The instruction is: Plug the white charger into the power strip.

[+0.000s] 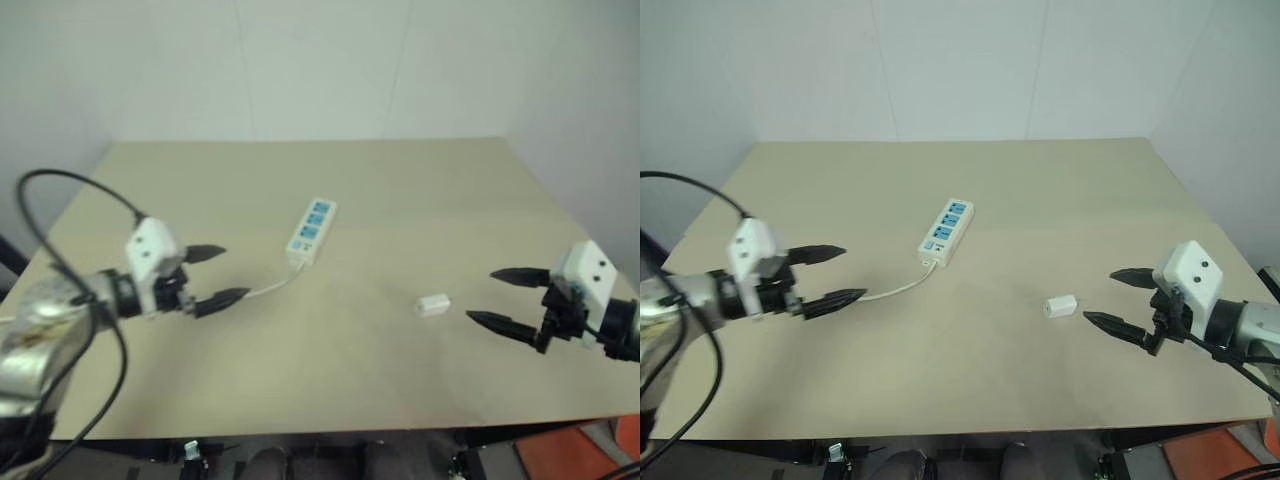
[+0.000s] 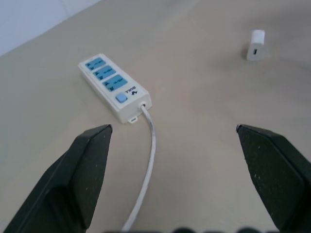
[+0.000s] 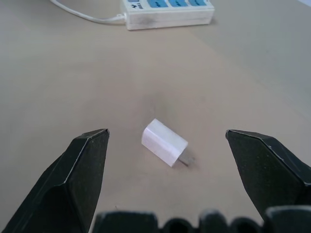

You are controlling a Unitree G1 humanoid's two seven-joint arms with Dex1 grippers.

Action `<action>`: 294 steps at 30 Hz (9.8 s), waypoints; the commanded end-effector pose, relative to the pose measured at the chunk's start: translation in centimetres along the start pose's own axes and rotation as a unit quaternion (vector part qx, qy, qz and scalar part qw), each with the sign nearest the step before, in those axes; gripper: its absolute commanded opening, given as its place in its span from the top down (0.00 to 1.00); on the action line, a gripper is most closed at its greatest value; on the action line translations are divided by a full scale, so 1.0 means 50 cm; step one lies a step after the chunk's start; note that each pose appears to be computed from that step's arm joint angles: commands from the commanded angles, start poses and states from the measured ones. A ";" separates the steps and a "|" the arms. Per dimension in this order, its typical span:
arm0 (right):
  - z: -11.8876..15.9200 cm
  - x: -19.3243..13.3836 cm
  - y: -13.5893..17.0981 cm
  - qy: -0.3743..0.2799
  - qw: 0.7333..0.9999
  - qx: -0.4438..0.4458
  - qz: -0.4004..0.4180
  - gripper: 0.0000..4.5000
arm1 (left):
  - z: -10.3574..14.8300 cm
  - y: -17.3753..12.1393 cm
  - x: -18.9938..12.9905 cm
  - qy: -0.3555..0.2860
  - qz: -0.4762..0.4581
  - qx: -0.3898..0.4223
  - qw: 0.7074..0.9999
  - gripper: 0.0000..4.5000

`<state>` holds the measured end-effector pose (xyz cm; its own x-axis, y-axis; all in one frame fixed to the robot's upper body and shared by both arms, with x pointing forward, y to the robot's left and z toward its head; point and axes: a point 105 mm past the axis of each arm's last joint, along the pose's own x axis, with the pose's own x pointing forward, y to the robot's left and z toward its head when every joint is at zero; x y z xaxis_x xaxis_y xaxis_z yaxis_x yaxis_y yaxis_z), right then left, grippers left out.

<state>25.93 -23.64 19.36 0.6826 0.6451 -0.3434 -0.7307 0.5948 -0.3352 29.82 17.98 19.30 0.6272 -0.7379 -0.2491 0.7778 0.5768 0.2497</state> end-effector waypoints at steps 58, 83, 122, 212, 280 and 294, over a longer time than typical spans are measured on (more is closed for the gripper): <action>0.087 0.012 0.019 -0.068 0.996 -0.051 0.000 0.00 | -0.133 -0.032 0.238 -0.068 0.099 -0.030 0.992 0.01; 0.123 0.025 0.018 -0.099 0.993 -0.058 0.007 0.00 | -0.182 -0.116 0.285 -0.007 0.037 -0.126 0.991 0.26; -0.016 0.202 -0.018 0.253 0.903 -0.261 0.229 0.00 | -0.194 -0.201 0.178 -0.024 -0.298 0.034 0.954 0.26; 0.106 0.363 0.252 -0.251 0.928 0.071 0.267 0.73 | -0.210 -0.178 0.160 0.012 -0.295 0.028 0.955 0.26; -0.040 0.400 0.277 -0.101 0.929 0.052 0.353 0.12 | -0.205 -0.147 0.143 0.022 -0.268 0.034 0.962 0.26; 0.025 0.309 0.139 -0.151 0.956 0.000 0.250 0.00 | -0.126 -0.114 0.107 -0.025 -0.258 0.017 0.966 0.01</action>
<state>31.44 -8.13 10.56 0.1883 0.9491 -0.2524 -0.9758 0.1516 -0.1579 29.01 12.79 8.76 0.1428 -0.9274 -0.3459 0.9888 0.1187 0.0901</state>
